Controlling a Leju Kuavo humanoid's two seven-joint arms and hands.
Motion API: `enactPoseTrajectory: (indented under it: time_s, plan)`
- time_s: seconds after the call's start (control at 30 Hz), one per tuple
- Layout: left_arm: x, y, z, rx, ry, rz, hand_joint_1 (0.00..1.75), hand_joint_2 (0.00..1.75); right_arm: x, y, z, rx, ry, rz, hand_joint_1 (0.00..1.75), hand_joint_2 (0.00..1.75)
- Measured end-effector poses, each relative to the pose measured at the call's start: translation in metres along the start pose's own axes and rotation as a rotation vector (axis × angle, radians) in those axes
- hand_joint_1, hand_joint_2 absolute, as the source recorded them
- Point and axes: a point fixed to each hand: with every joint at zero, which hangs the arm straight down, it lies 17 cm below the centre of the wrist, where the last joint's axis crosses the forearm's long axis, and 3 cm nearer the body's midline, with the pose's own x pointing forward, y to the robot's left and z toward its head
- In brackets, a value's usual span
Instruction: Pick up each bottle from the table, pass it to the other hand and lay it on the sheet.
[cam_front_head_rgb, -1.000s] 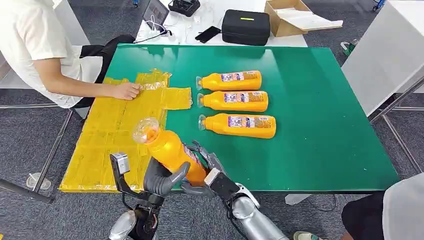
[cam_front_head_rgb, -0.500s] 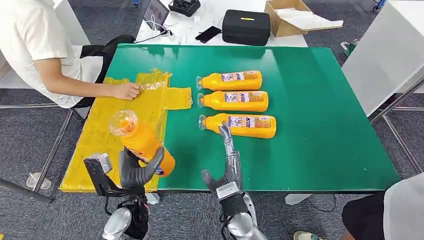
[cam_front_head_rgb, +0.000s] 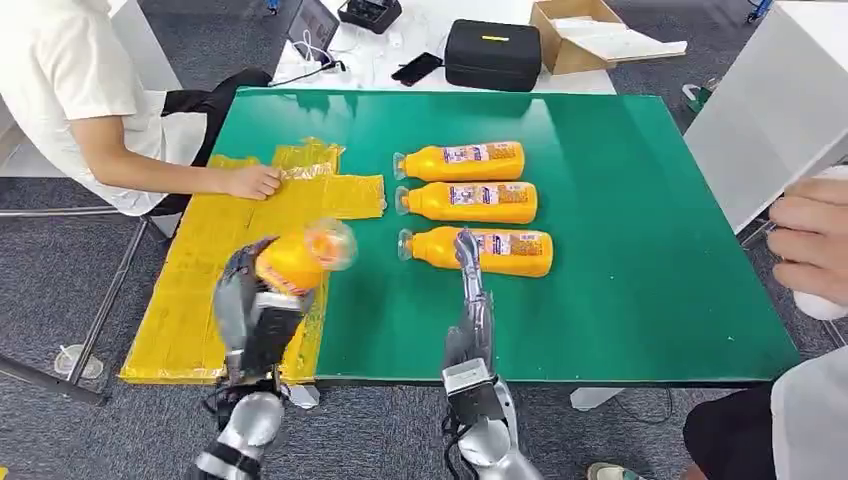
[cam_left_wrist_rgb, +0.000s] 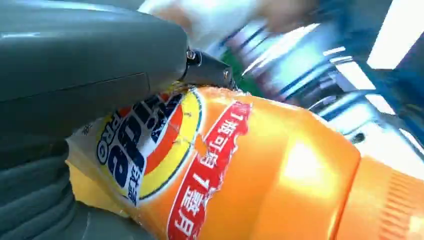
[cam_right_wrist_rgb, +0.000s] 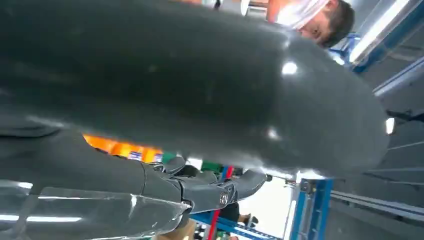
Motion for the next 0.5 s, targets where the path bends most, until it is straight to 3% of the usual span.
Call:
enactPoseTrajectory:
  time_s: [0.1, 0.3, 0.5]
  plan:
    - [-0.017, -0.018, -0.012, -0.112, -0.072, -0.193, 1.75, 1.75, 0.005, 0.006, -0.008, 0.009, -0.019, -0.014, 0.0, 1.75]
    - [-0.056, -0.041, -0.006, -0.236, -0.032, -0.252, 1.75, 1.75, 0.011, 0.009, -0.013, 0.004, -0.036, -0.015, 0.0, 1.75]
    - [-0.1, -0.065, 0.019, -0.4, 0.12, -0.216, 1.68, 1.75, 0.007, -0.003, -0.012, -0.038, -0.017, -0.011, 0.0, 1.75]
